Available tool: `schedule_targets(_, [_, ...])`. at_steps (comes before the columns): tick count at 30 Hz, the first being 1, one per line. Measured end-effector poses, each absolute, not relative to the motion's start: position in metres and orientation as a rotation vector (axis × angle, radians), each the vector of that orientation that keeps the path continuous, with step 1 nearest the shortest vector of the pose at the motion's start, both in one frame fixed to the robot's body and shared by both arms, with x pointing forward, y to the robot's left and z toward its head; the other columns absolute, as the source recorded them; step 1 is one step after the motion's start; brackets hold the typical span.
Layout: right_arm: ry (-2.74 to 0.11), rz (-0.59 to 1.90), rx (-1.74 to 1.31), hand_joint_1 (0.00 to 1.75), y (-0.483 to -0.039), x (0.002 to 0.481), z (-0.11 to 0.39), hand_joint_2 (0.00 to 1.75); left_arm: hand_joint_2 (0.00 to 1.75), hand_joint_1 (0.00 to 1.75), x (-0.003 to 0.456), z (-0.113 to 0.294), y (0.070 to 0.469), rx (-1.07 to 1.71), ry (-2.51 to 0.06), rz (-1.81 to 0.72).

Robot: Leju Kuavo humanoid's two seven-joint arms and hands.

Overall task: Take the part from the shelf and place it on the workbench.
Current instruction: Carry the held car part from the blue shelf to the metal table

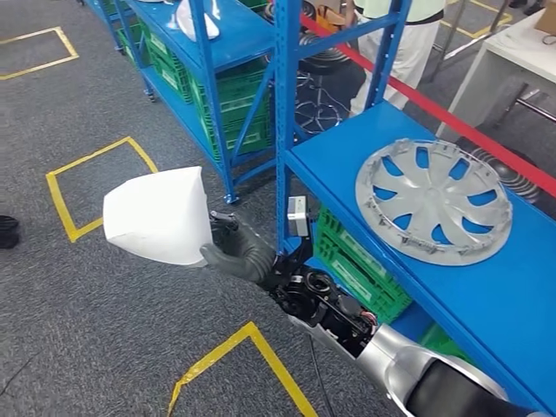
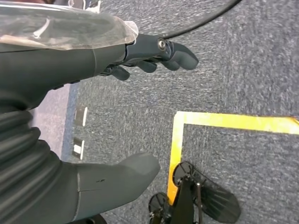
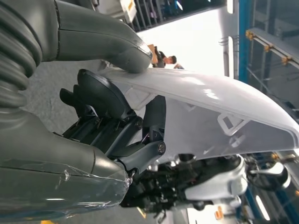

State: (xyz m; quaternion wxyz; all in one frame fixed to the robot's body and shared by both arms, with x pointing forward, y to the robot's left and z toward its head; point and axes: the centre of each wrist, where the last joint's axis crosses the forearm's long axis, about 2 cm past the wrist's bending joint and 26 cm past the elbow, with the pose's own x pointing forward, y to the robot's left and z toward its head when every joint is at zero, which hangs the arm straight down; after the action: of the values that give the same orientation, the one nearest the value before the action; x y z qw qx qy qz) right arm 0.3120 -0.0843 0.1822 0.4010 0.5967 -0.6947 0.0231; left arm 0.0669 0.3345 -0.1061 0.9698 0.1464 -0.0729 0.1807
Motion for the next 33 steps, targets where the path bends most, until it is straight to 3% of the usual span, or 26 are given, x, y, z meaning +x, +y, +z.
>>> schedule_targets(33, [-1.740,0.082,1.499,1.75,-0.0829,0.3149,0.1846,1.75,1.75,0.00,0.0682,-0.1059,0.3340,0.295,-0.147,0.366])
